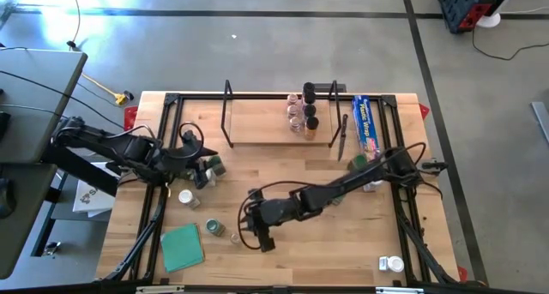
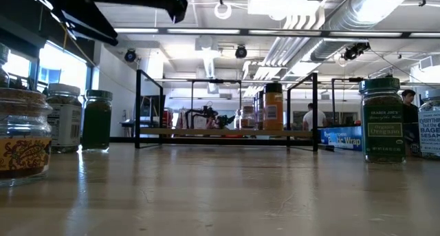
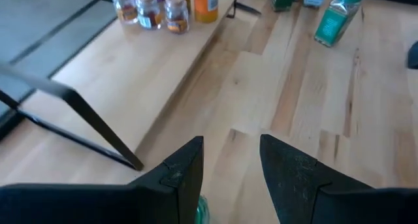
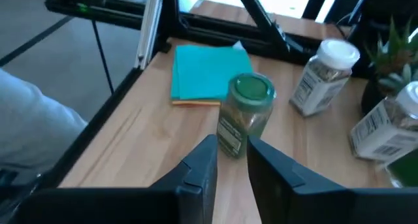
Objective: Shelf spices
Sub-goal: Put the brown seasoning bottle on the shelf align with the other brown seasoning bottle
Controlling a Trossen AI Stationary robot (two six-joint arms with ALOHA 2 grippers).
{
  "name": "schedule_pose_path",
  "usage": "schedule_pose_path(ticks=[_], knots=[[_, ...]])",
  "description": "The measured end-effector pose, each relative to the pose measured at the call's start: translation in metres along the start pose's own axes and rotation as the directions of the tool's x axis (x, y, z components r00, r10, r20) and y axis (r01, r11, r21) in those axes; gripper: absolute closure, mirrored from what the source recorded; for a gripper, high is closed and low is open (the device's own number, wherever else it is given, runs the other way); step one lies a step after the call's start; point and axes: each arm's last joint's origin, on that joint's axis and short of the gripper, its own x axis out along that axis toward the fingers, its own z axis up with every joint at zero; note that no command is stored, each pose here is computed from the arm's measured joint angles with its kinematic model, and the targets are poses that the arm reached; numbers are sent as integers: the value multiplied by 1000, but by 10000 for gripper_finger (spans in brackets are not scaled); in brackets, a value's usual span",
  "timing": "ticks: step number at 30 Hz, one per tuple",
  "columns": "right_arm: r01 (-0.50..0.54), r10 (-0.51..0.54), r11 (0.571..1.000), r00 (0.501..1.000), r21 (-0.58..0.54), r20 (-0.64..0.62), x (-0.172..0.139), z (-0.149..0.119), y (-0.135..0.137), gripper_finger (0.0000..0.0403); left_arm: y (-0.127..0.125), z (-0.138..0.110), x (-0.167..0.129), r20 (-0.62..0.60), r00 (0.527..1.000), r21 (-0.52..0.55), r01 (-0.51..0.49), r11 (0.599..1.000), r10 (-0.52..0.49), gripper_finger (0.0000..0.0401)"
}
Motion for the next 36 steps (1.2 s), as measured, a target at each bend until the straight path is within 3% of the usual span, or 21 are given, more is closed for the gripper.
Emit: schedule_pose_path(ticks=[5,13,17,28,36], knots=[[-78,78,997,996,2,-36,20,-18,-5,281,-3,-9,4,-15,1000,-46,-7,999,6,256],[-120,120,992,993,30,3,44,-33,6,141,-4,-18,9,-31,999,-111,-12,994,9,256],[-127,127,991,992,34,13,52,-40,8,93,-4,-17,9,-27,1000,-140,-6,990,2,256],[-113,114,993,994,31,-7,82,-80,12,92,-6,-15,9,-1,1000,-175,8,985,-8,256],[-113,114,993,993,-19,8,83,-79,12,139,-7,-13,9,14,1000,-180,16,984,-14,256]])
